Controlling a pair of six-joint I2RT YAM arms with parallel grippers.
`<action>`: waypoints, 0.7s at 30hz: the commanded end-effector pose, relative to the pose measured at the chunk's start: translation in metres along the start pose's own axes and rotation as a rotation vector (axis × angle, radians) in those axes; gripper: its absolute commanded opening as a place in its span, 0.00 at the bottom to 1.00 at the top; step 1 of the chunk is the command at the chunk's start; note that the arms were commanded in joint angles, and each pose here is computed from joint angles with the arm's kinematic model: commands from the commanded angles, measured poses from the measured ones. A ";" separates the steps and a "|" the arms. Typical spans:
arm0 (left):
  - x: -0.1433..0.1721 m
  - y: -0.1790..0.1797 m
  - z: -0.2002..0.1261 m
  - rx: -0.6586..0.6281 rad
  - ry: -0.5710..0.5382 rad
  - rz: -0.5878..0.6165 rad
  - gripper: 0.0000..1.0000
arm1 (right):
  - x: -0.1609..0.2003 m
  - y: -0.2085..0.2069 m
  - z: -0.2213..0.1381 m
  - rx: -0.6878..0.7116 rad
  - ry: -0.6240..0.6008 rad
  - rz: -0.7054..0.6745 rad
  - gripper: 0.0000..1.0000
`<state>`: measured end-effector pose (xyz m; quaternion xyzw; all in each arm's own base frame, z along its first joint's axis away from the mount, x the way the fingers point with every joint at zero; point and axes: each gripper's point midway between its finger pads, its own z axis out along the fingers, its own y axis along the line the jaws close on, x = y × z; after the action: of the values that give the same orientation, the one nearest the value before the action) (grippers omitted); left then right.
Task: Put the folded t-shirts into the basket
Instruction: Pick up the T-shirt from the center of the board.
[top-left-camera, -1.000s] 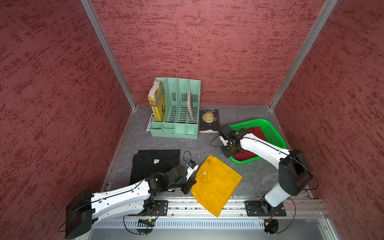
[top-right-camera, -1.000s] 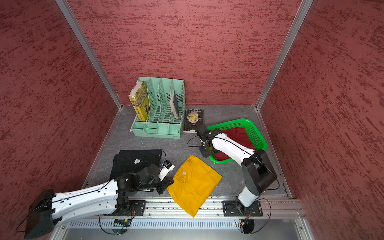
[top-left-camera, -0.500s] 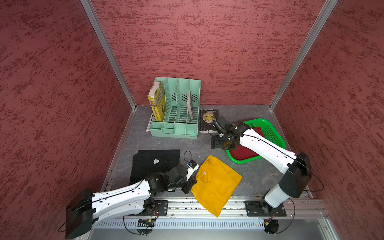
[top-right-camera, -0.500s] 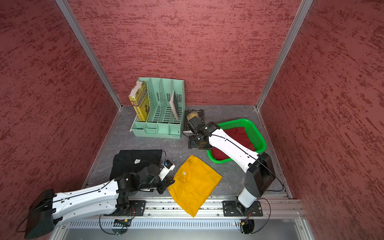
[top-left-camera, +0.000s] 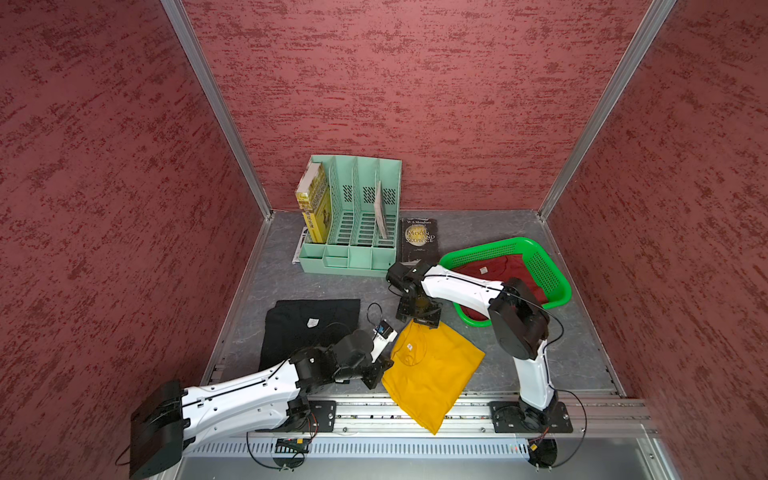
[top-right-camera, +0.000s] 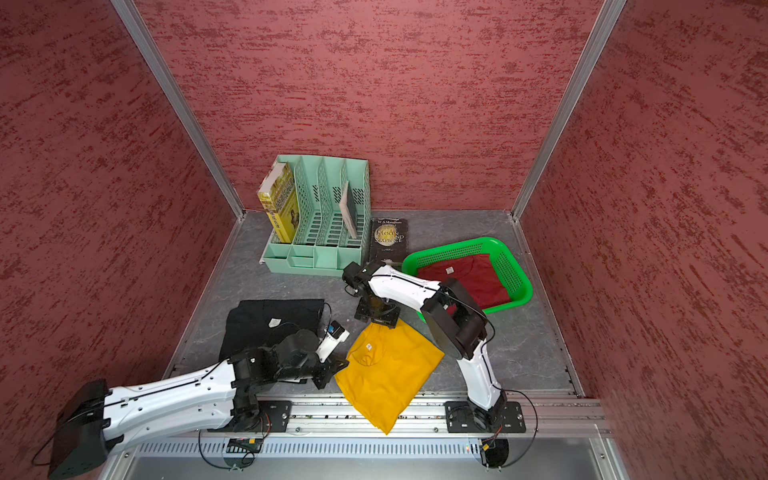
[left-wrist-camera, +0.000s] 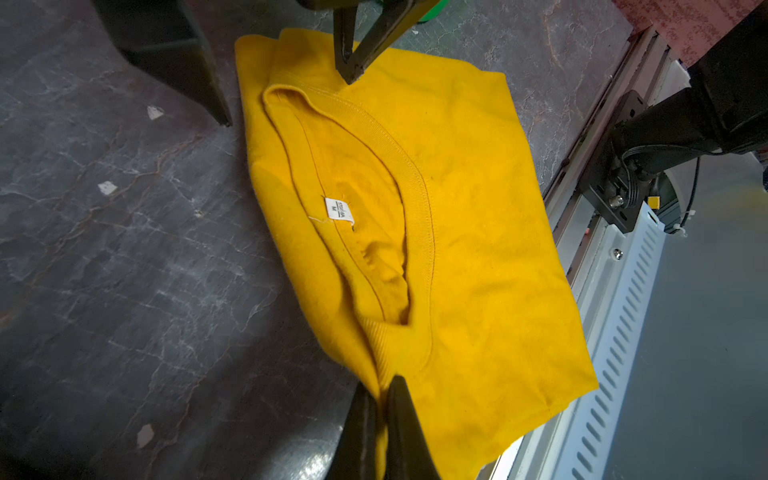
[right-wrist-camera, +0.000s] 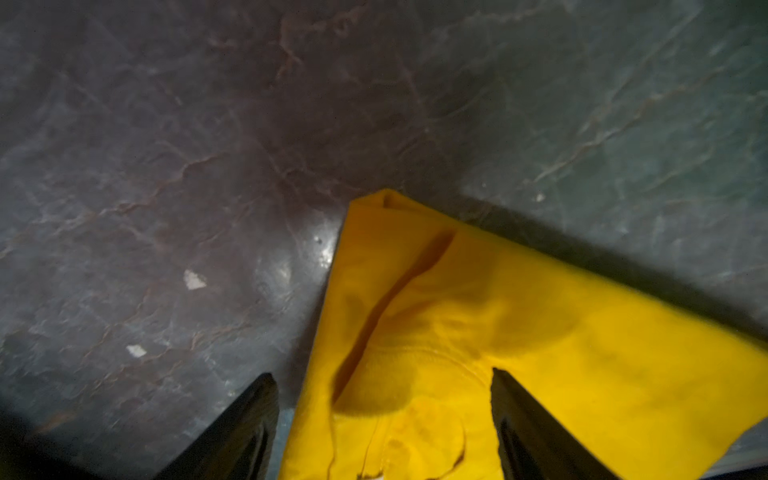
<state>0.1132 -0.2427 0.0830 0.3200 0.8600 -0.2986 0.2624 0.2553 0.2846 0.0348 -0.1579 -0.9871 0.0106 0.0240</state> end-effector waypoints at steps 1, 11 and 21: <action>-0.003 -0.002 -0.002 0.015 -0.029 0.017 0.00 | -0.006 -0.006 0.010 0.070 -0.016 0.033 0.80; -0.003 -0.002 -0.004 0.015 -0.036 0.018 0.00 | -0.007 -0.001 0.042 0.136 0.012 0.001 0.63; -0.021 -0.021 -0.021 0.036 -0.074 0.105 0.00 | -0.013 0.003 -0.027 0.005 -0.084 0.053 0.00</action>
<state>0.1085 -0.2413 0.0939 0.3352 0.8492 -0.2989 0.2777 0.2635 0.2856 0.0300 -0.1720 -0.9840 0.0407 0.0230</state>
